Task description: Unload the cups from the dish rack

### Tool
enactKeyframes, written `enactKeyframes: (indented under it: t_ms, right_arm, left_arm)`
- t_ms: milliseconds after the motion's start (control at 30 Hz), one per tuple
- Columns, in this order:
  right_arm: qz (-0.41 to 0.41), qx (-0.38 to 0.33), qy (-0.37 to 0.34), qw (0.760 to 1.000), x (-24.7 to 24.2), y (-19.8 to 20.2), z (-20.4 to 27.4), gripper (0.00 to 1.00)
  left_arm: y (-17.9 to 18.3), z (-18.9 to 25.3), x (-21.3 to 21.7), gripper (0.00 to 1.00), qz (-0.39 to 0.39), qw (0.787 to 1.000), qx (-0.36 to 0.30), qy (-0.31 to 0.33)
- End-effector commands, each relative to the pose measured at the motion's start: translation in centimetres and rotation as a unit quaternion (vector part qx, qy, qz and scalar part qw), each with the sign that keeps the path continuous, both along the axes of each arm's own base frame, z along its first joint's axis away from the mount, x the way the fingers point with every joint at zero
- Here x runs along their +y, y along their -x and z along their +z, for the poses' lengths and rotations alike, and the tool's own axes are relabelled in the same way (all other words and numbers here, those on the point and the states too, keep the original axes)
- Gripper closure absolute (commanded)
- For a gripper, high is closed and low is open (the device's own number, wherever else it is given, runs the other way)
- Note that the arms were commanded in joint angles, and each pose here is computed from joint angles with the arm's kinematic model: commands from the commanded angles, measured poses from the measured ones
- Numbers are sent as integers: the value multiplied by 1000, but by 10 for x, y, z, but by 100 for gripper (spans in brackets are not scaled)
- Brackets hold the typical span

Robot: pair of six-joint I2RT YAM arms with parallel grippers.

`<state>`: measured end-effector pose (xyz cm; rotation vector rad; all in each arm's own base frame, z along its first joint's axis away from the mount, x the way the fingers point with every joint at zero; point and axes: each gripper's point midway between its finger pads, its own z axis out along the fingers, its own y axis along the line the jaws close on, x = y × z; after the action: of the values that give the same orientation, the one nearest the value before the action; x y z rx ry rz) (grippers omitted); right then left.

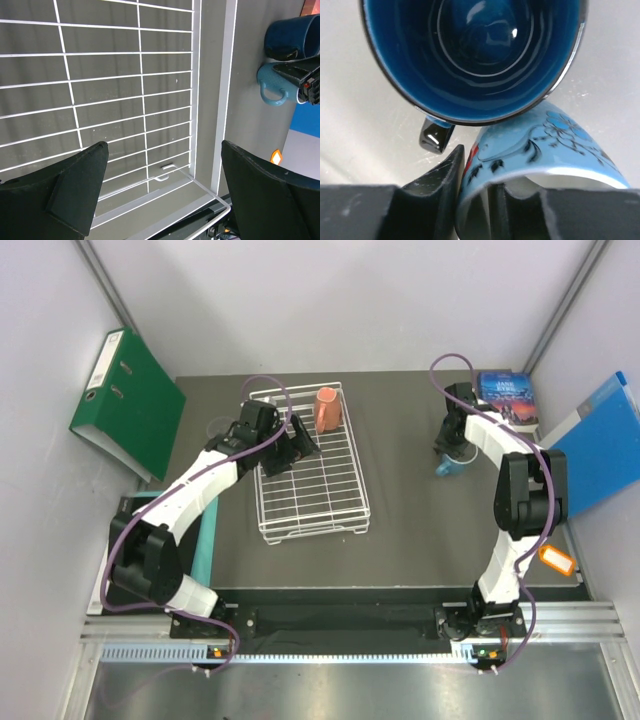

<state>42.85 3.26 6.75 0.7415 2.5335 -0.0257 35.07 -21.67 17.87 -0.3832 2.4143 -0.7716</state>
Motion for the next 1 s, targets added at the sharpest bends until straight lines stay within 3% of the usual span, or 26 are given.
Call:
enactKeyframes:
  t_ms: [0, 167, 367, 867, 967]
  right_arm:
    - [6, -48, -20, 999, 4, -16, 32, 71]
    - [12, -70, -27, 997, 10, -14, 55, 53]
    - [19, -100, -44, 994, 19, -11, 82, 44]
    - [67, -237, -111, 963, 52, -4, 192, 38]
    - [74, -246, -95, 962, 49, -2, 196, 37]
  left_arm:
    - [-8, 16, -4, 1, -10, 1000, -22, 3]
    - [-10, 20, -7, 1, -17, 999, -28, 5]
    - [-10, 23, -7, 1, -21, 999, -34, 5]
    - [-24, 33, -10, 1, -12, 998, -57, 11]
    - [-30, 33, -15, 1, -13, 998, -53, 18]
